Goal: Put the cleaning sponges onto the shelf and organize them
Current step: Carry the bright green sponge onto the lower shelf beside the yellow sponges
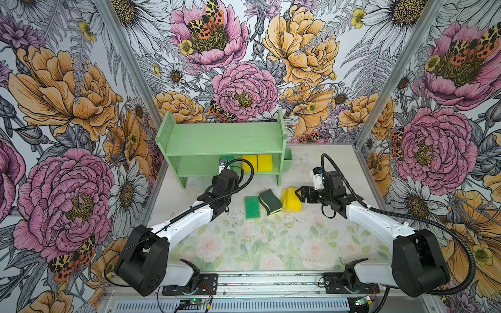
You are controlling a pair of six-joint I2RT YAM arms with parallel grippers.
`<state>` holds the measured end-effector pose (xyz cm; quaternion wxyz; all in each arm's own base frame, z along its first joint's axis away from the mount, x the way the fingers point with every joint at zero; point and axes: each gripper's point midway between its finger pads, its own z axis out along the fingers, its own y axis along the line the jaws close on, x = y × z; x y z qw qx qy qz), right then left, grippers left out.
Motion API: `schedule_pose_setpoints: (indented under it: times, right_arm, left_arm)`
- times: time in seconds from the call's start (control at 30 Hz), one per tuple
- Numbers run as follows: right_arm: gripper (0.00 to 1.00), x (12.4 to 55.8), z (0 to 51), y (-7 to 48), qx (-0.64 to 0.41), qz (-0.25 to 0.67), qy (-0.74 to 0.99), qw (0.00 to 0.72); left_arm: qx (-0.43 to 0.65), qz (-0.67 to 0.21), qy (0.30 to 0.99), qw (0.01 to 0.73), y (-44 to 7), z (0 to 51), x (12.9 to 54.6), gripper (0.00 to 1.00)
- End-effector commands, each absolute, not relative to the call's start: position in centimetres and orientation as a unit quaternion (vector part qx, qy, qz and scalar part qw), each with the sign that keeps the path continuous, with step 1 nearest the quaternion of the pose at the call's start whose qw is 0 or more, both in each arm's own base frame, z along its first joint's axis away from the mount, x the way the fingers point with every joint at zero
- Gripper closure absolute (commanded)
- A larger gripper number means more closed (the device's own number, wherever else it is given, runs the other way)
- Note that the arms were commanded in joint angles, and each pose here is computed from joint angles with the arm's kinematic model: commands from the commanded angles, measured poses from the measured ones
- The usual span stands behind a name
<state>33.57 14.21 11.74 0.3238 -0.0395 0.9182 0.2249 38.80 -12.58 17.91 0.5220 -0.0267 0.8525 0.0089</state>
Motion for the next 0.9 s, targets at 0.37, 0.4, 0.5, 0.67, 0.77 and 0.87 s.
schedule_pose_setpoints:
  times: [0.37,0.4,0.5,0.67,0.77,0.87]
  right_arm:
    - [0.11,34.4,13.6,14.4,-0.046,0.223,0.910,0.348]
    - [0.11,34.4,13.6,14.4,-0.046,0.223,0.910,0.348]
    - [0.11,34.5,13.5,14.4,-0.050,0.222,0.910,0.347]
    - [0.11,34.6,14.1,14.4,-0.053,0.222,0.906,0.355]
    - [0.11,34.5,14.7,14.2,-0.052,0.218,0.904,0.365]
    - [0.11,34.5,15.2,14.0,-0.053,0.214,0.901,0.374]
  left_arm:
    - [-0.020,-0.017,0.836,0.548,-13.4,17.5,41.0,0.41]
    - [-0.021,-0.017,0.835,0.549,-13.3,17.5,41.0,0.41]
    - [-0.016,-0.016,0.834,0.551,-13.5,17.5,41.2,0.41]
    - [-0.007,-0.017,0.831,0.556,-13.8,17.5,41.7,0.41]
    - [-0.001,-0.018,0.829,0.559,-14.1,17.5,42.0,0.41]
    - [0.001,-0.019,0.827,0.561,-14.2,17.6,42.2,0.41]
